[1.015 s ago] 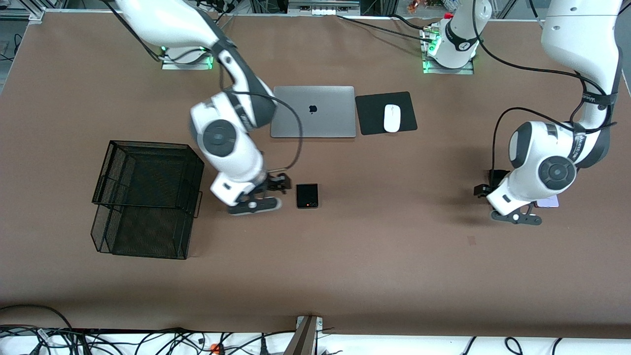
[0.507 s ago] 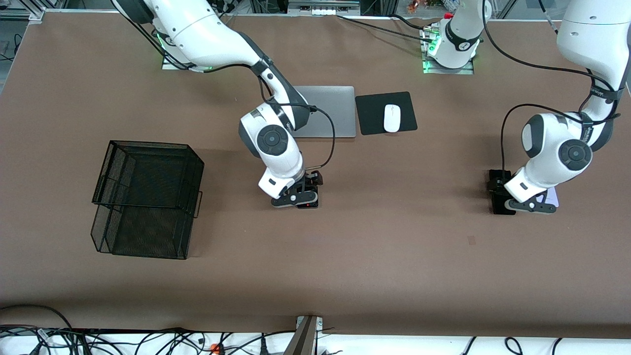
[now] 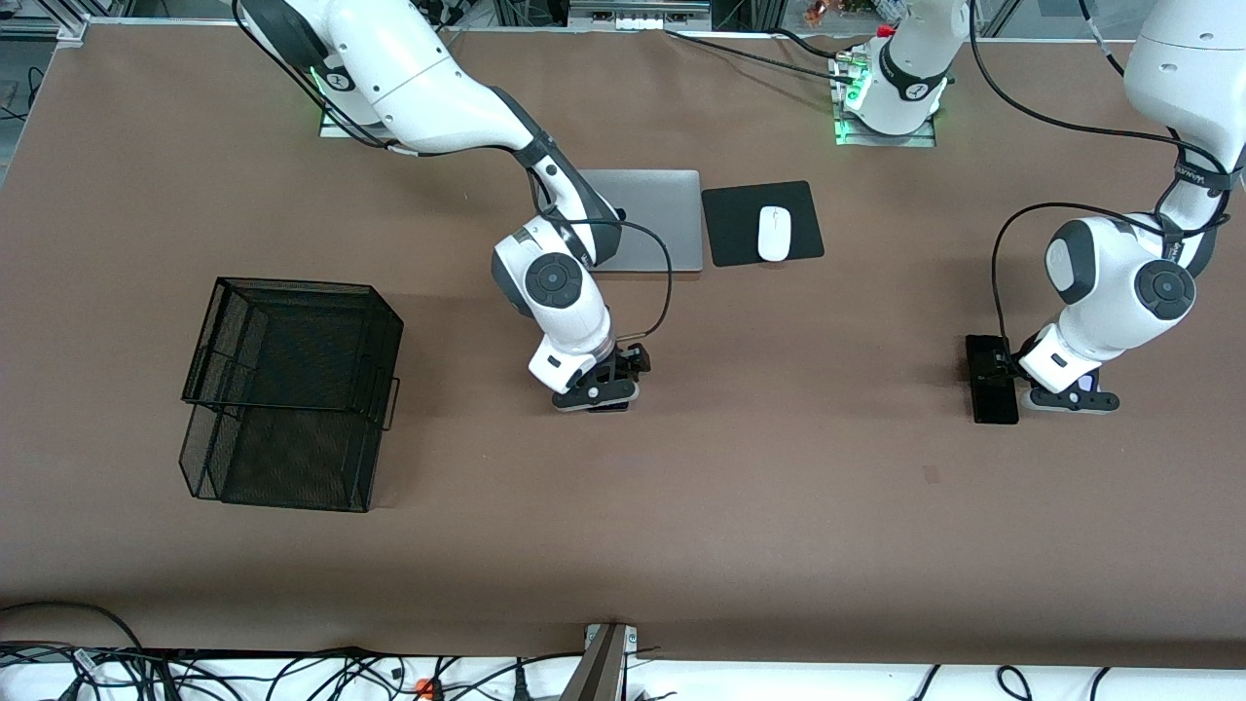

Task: Place phones with both arms
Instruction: 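Grasp the black phone with the left gripper while the right grasps flip, then carry the flip phone to the basket while the left gripper moves black phone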

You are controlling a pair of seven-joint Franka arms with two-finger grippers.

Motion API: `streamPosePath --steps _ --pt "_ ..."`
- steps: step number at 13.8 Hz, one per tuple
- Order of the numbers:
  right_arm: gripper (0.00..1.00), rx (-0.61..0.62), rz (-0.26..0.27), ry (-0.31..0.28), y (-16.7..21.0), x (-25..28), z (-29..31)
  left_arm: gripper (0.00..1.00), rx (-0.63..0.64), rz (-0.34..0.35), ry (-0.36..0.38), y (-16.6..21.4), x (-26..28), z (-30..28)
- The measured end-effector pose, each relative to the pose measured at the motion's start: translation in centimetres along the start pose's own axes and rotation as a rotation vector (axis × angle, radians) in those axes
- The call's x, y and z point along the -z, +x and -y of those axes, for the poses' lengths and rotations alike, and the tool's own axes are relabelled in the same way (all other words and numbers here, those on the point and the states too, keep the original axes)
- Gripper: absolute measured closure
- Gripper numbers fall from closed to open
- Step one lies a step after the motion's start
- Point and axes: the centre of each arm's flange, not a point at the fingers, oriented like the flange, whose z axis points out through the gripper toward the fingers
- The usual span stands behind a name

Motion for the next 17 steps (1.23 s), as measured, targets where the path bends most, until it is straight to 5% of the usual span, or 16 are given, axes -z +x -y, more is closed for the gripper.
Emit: streamPosePath --steps 12,14,17 --pt "0.0 0.074 -0.025 -0.049 -0.5 -0.2 0.8 0.0 0.028 -0.048 -0.016 -0.6 -3.5 0.7" --pt "0.0 0.079 -0.03 -0.057 -0.4 -0.2 0.6 0.17 0.033 -0.054 -0.015 -0.5 -3.2 0.6" --pt "0.0 0.106 -0.039 -0.074 -0.6 -0.3 0.8 0.2 0.055 -0.058 -0.014 -0.5 -2.9 0.6"
